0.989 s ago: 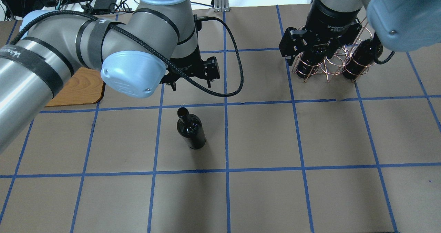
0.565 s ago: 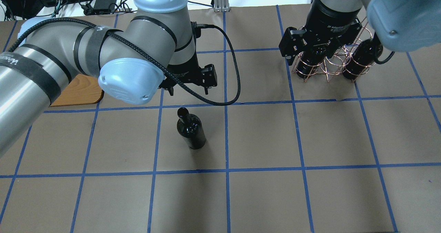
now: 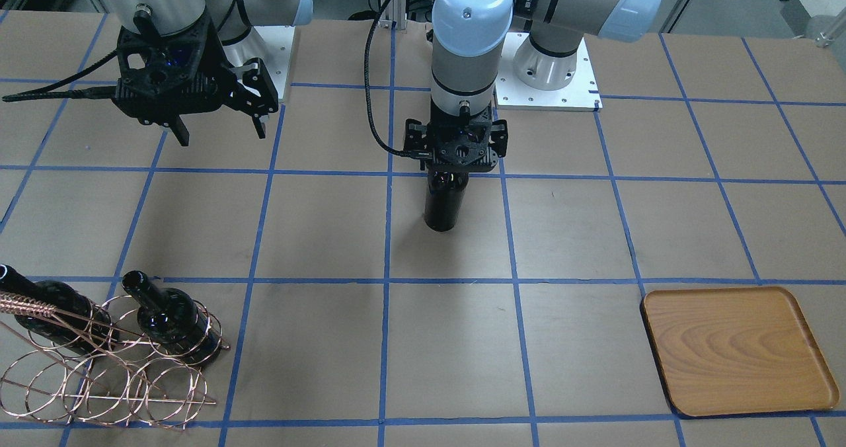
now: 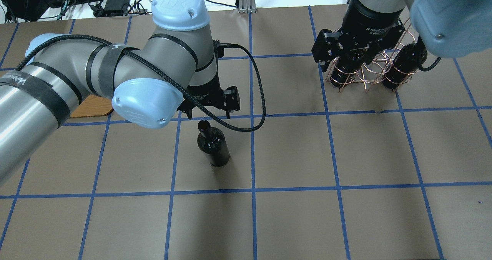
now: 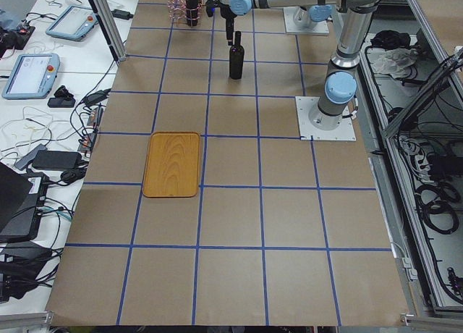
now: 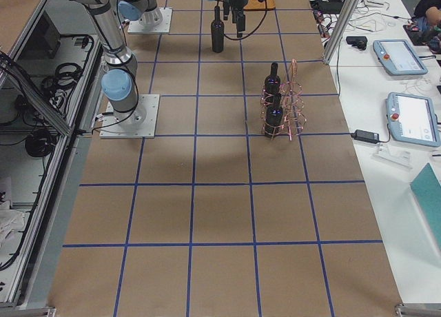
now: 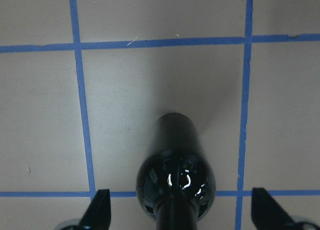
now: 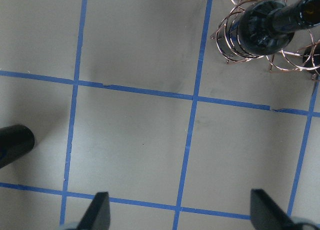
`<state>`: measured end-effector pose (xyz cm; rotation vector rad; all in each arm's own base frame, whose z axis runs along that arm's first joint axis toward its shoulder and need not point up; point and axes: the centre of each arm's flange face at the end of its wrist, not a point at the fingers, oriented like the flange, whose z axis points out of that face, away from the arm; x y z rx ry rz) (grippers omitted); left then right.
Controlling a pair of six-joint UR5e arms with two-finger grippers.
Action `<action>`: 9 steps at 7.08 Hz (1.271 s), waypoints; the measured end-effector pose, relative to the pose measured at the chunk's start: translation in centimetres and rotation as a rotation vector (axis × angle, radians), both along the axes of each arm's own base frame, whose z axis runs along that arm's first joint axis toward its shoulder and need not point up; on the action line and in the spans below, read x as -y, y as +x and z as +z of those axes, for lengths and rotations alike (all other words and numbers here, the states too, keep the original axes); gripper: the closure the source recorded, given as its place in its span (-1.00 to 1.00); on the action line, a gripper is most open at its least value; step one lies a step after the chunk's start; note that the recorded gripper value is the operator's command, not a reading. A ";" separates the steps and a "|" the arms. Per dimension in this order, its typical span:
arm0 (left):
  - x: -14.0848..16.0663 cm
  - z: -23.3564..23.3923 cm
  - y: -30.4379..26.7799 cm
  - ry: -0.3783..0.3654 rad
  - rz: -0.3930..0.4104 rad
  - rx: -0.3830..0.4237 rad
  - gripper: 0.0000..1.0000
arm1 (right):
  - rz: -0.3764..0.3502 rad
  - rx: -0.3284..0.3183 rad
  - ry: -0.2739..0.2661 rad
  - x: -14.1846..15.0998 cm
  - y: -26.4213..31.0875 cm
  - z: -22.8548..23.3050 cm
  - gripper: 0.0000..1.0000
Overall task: Take wine from basket and place on tray
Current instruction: 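Lower the left gripper over the bottle neck and close on it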
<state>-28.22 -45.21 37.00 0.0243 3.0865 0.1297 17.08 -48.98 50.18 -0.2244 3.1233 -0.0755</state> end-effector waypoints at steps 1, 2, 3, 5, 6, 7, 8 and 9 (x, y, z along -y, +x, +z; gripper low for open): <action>-0.6 0.1 0.2 0.021 0.000 0.006 -1.00 | 0.001 0.000 0.002 0.0 0.0 0.0 -1.00; -1.1 0.3 0.3 0.036 0.002 0.004 -0.96 | 0.007 0.000 0.006 0.0 0.0 -0.1 -1.00; -1.4 0.5 0.3 0.045 0.005 -0.004 -0.94 | 0.012 0.001 0.010 0.0 0.0 -0.2 -1.00; -1.6 0.7 0.3 0.047 0.011 -0.010 -0.88 | 0.013 0.004 0.017 -0.1 0.0 -0.2 -1.00; -1.6 0.7 0.3 0.045 0.012 -0.011 -0.87 | 0.009 0.003 0.018 -0.2 0.0 -0.2 -1.00; -1.6 0.7 0.3 0.041 0.012 -0.013 -0.86 | 0.008 0.001 0.017 -0.2 0.0 -0.2 -1.00; -1.5 0.8 0.3 0.037 0.013 -0.014 -0.86 | 0.008 0.001 0.014 -0.2 -0.1 -0.1 -1.00; -1.3 0.8 0.4 0.029 0.013 -0.016 -0.86 | 0.008 0.000 0.011 -0.1 -0.1 -0.1 -1.00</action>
